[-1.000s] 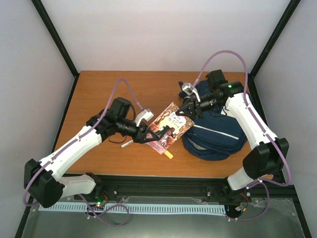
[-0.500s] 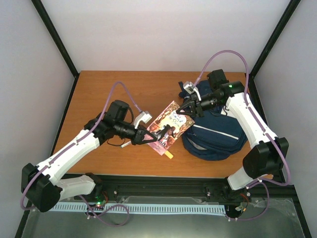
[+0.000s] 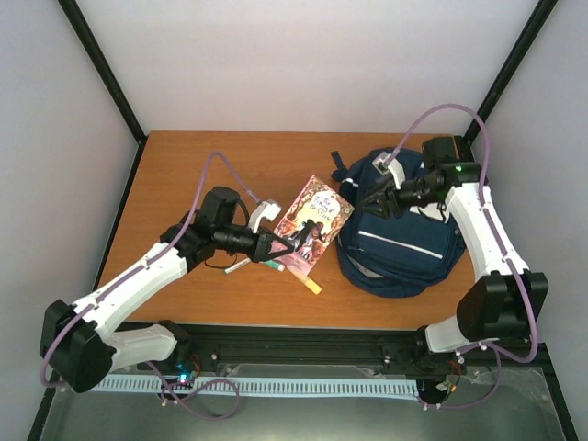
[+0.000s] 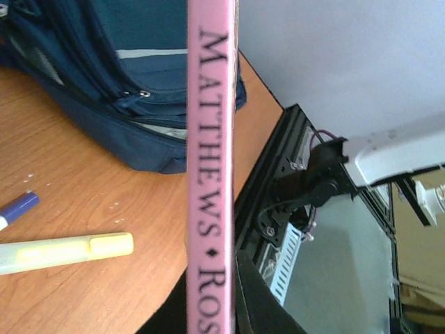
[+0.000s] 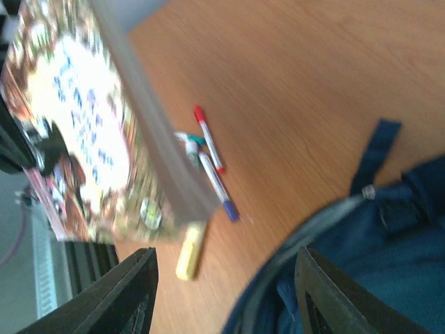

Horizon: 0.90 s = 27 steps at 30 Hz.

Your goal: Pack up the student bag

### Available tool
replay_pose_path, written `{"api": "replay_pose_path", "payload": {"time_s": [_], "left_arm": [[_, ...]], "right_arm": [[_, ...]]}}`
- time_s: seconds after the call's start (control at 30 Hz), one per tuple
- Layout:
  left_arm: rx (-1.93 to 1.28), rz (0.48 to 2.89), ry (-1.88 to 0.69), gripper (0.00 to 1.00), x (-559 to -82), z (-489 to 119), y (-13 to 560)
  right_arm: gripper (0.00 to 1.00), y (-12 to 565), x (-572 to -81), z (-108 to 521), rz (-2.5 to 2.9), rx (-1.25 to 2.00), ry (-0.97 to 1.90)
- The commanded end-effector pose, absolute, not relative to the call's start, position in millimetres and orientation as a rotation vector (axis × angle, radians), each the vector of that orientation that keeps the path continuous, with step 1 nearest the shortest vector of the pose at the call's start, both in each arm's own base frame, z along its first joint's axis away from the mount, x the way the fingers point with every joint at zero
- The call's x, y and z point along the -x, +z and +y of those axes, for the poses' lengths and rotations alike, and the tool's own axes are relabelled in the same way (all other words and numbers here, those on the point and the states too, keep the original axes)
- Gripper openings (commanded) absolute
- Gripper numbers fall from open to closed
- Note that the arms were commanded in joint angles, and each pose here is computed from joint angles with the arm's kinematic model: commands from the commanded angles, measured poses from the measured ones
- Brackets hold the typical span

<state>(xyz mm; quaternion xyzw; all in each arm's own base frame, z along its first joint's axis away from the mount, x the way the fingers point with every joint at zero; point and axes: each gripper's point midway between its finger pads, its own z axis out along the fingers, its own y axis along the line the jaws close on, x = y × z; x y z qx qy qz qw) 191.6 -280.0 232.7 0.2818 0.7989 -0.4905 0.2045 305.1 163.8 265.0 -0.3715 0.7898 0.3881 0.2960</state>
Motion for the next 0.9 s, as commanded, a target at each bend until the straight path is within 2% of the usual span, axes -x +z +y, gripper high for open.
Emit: {"api": "replay_pose_path", "payload": {"time_s": [0.0, 0.3, 0.67, 0.87], "left_arm": [[-0.657, 2.209, -1.357, 0.01, -215.8, -289.5, 233.7], [-0.559, 2.261, -1.326, 0.01, -234.2, -293.6, 216.5], [-0.52, 2.313, -1.355, 0.01, -239.2, -299.4, 195.9], [-0.509, 2.324, -1.358, 0.01, -242.5, -301.9, 194.6]], "right_arm": [[0.55, 221.3, -291.1, 130.1, 2.264, 1.033, 0.777], [0.55, 146.5, -240.3, 75.3, 2.485, 1.215, 0.367], [0.56, 94.9, -199.6, 57.8, 2.583, 1.344, 0.298], [0.56, 74.7, -199.2, 53.1, 2.614, 1.348, 0.223]]}}
